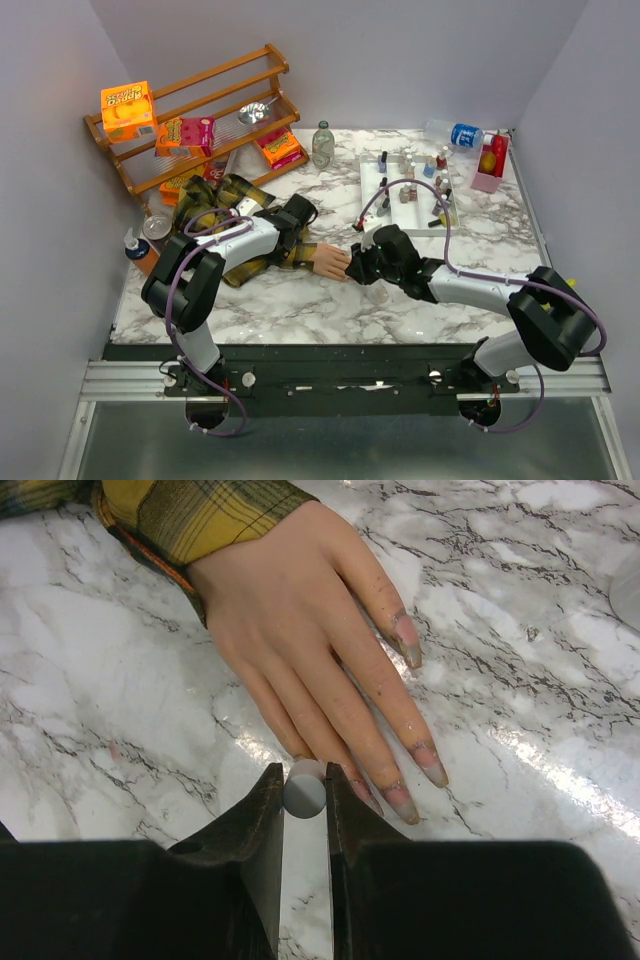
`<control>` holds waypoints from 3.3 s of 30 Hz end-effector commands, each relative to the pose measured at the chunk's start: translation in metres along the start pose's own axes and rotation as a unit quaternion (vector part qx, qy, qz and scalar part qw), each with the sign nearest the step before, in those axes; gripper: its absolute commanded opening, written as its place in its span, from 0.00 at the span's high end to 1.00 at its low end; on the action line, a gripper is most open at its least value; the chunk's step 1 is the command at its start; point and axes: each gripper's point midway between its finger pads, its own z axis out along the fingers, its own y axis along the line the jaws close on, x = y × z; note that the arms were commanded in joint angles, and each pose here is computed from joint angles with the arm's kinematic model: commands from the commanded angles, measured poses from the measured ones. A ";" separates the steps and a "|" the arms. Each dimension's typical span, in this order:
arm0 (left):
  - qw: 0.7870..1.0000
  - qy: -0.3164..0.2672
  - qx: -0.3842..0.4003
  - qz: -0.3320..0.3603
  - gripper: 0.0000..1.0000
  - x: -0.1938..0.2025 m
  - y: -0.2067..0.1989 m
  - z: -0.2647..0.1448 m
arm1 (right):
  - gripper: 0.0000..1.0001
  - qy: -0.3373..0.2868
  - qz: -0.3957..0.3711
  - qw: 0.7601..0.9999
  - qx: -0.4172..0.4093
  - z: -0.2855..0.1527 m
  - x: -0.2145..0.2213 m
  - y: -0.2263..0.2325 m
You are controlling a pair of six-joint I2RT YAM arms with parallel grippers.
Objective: Paint the nails
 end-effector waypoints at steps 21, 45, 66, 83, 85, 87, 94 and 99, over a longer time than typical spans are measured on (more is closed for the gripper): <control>0.999 0.020 -0.015 0.023 0.48 0.014 0.011 0.011 | 0.99 -0.004 -0.016 1.000 -0.017 0.005 -0.008 0.012; 0.999 0.020 -0.014 0.022 0.48 0.013 0.011 0.010 | 0.99 0.014 -0.009 1.000 0.008 0.002 0.008 0.002; 1.000 0.018 -0.013 0.021 0.48 0.012 0.011 0.009 | 0.99 0.012 -0.007 1.000 0.023 -0.006 0.011 -0.003; 1.000 0.018 -0.013 0.021 0.48 0.012 0.011 0.010 | 0.99 -0.037 -0.010 0.999 0.015 -0.022 -0.008 0.001; 1.000 0.018 -0.013 0.020 0.48 0.012 0.011 0.009 | 0.99 -0.040 -0.005 0.999 0.032 -0.022 -0.009 -0.005; 1.000 0.020 -0.012 0.020 0.48 0.012 0.011 0.010 | 0.99 -0.040 -0.004 0.999 0.033 -0.022 -0.009 -0.006; 1.000 0.019 -0.012 0.020 0.48 0.012 0.010 0.010 | 1.00 -0.028 0.003 0.998 0.059 -0.019 -0.005 -0.014; 1.000 0.019 -0.012 0.020 0.48 0.012 0.010 0.010 | 0.99 -0.021 0.002 0.998 0.063 -0.017 -0.002 -0.016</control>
